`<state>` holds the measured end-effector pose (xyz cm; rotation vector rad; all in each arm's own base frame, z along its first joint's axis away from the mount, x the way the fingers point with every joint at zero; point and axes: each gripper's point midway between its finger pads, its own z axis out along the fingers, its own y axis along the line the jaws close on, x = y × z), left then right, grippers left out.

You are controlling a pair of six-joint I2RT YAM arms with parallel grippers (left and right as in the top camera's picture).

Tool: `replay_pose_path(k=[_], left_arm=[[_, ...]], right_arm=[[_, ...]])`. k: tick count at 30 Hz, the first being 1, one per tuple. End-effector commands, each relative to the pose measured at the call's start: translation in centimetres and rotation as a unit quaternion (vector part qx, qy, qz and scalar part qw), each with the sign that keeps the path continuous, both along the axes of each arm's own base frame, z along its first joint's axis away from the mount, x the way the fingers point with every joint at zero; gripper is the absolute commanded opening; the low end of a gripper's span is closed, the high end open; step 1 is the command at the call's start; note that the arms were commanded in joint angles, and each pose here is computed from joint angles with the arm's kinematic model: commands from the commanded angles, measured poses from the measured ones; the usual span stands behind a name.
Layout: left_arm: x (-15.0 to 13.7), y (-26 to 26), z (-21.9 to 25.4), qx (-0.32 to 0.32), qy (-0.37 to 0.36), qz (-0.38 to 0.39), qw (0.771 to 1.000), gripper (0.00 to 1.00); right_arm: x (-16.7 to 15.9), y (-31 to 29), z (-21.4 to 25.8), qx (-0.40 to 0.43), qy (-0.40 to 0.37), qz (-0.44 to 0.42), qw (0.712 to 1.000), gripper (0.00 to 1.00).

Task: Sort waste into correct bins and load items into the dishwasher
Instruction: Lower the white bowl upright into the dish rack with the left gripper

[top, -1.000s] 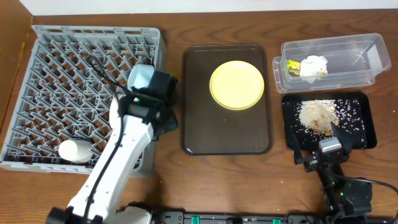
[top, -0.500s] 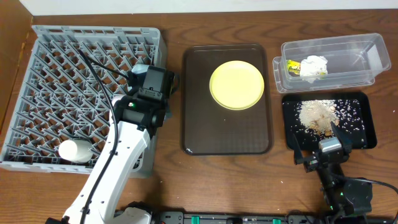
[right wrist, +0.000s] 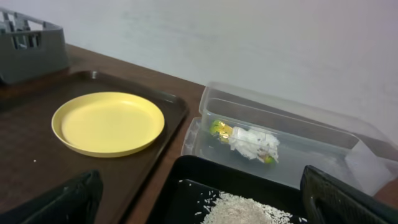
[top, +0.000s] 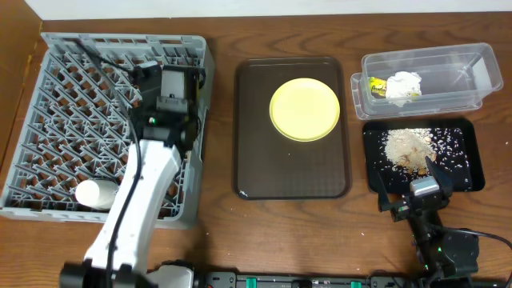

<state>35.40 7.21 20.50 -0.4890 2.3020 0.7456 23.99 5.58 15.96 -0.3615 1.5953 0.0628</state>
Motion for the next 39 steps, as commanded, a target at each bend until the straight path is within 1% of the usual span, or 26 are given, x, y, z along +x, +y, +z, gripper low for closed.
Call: replay_pose_path(k=[1, 8, 13, 17, 20, 21, 23, 25, 27, 28, 29, 30, 33, 36, 39], left_arm=[[-0.3, -0.9, -1.6, -0.002, 0.066, -0.046, 0.997, 0.08], [-4.4, -0.4, -3.1, -0.010, 0.148, -0.021, 0.989, 0.08], [-6.9, -0.9, -4.3, -0.045, 0.185, 0.002, 0.982, 0.08], [-7.5, -0.9, -4.4, -0.049, 0.198, 0.005, 0.979, 0.09], [-7.2, -1.5, -4.0, -0.061, 0.186, -0.002, 0.981, 0.09], [-7.0, -1.6, -3.3, -0.062, 0.176, -0.005, 0.983, 0.11], [-6.3, -2.2, -1.4, -0.073, 0.141, -0.015, 0.987, 0.23], [-5.2, -3.5, 0.4, -0.109, 0.095, -0.037, 0.989, 0.24], [-4.4, -5.0, 1.5, -0.150, 0.061, -0.065, 0.985, 0.24], [-4.4, -5.2, 1.7, -0.158, 0.055, -0.070, 0.983, 0.27], [-4.4, -5.3, 1.8, -0.161, 0.053, -0.069, 0.983, 0.37], [-4.7, -5.2, 1.7, -0.161, 0.058, -0.065, 0.983, 0.43], [-5.7, -5.0, 0.9, -0.162, 0.080, -0.050, 0.982, 0.43], [-6.2, -4.8, -0.1, -0.158, 0.104, -0.044, 0.981, 0.47], [-6.7, -4.1, -1.3, -0.137, 0.126, -0.033, 0.982, 0.54]], right_arm=[[0.0, 0.0, 0.0, -0.003, -0.001, 0.001, 1.000, 0.99], [0.0, 0.0, 0.0, -0.003, -0.001, 0.001, 1.000, 0.99], [0.0, 0.0, 0.0, -0.003, -0.001, 0.000, 1.000, 0.99], [0.0, 0.0, 0.0, -0.003, -0.001, 0.001, 1.000, 0.99], [0.0, 0.0, 0.0, -0.003, -0.001, 0.001, 1.000, 0.99], [0.0, 0.0, 0.0, -0.003, -0.001, 0.001, 1.000, 0.99], [0.0, 0.0, 0.0, -0.003, -0.001, 0.000, 1.000, 0.99], [0.0, 0.0, 0.0, -0.003, -0.001, 0.001, 1.000, 0.99], [0.0, 0.0, 0.0, -0.003, -0.001, 0.001, 1.000, 0.99], [0.0, 0.0, 0.0, -0.003, -0.001, 0.001, 1.000, 0.99], [0.0, 0.0, 0.0, -0.003, -0.001, 0.000, 1.000, 0.99], [0.0, 0.0, 0.0, -0.003, -0.001, 0.000, 1.000, 0.99], [0.0, 0.0, 0.0, -0.003, -0.001, 0.000, 1.000, 0.99], [0.0, 0.0, 0.0, -0.003, -0.001, 0.000, 1.000, 0.99], [0.0, 0.0, 0.0, -0.003, -0.001, 0.000, 1.000, 0.99]])
